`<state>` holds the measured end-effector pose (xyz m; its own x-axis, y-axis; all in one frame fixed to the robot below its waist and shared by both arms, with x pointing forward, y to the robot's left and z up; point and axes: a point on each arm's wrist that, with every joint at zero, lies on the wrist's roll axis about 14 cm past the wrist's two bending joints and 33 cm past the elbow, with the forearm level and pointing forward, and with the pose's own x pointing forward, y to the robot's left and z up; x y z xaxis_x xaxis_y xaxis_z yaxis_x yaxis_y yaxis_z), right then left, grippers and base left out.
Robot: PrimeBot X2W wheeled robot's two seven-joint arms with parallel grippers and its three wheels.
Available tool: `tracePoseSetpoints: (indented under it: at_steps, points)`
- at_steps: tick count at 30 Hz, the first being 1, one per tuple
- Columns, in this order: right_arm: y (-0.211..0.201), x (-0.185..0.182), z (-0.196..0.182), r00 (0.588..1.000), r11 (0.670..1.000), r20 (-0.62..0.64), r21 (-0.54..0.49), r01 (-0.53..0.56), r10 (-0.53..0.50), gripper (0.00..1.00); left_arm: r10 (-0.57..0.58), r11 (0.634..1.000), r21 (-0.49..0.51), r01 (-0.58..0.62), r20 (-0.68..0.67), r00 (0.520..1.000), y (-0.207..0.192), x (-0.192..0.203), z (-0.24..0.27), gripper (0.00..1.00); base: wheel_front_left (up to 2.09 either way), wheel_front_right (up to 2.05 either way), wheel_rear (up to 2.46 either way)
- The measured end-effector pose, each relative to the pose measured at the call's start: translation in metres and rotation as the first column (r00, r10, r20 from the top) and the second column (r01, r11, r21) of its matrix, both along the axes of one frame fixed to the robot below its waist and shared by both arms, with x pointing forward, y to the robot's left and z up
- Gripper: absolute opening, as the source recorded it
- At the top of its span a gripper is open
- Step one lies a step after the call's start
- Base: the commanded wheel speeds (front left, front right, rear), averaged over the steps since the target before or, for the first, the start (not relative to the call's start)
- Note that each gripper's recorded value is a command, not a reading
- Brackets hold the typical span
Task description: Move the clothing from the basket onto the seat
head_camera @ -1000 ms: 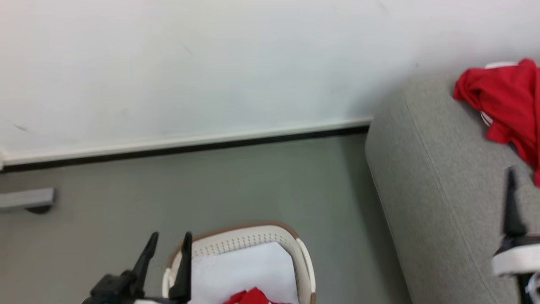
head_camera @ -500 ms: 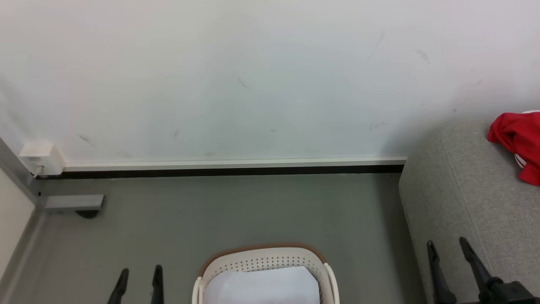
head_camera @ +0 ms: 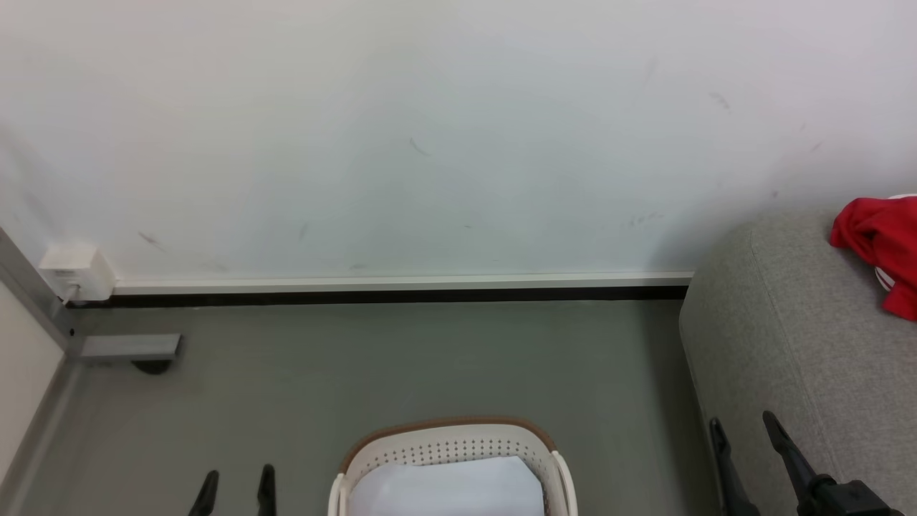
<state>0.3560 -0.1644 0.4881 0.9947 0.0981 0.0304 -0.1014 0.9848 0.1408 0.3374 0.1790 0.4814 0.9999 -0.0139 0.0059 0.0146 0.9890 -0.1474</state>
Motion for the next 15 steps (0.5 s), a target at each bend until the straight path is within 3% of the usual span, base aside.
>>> tracePoseSetpoints:
  at_steps: [8, 12, 15]
  points:
    - [-0.003, 0.002, 0.003, 1.0, 1.0, 0.007, 0.008, 0.012, -0.012, 1.0, -0.055, 0.998, -0.003, 0.055, -0.016, 0.998, -0.015, 0.006, -0.006, 1.0, 0.0, 0.0, 0.0]
    - [-0.009, 0.009, 0.008, 0.999, 1.0, 0.023, 0.008, 0.029, -0.029, 1.0, -0.149, 0.989, 0.003, 0.15, -0.035, 0.988, -0.043, 0.021, -0.011, 1.0, 0.0, 0.0, 0.0]
    - [-0.015, 0.019, 0.014, 0.998, 0.999, 0.042, 0.006, 0.041, -0.042, 1.0, -0.238, 0.97, 0.025, 0.243, -0.123, 0.963, -0.068, 0.035, -0.029, 1.0, 0.0, 0.0, 0.0]
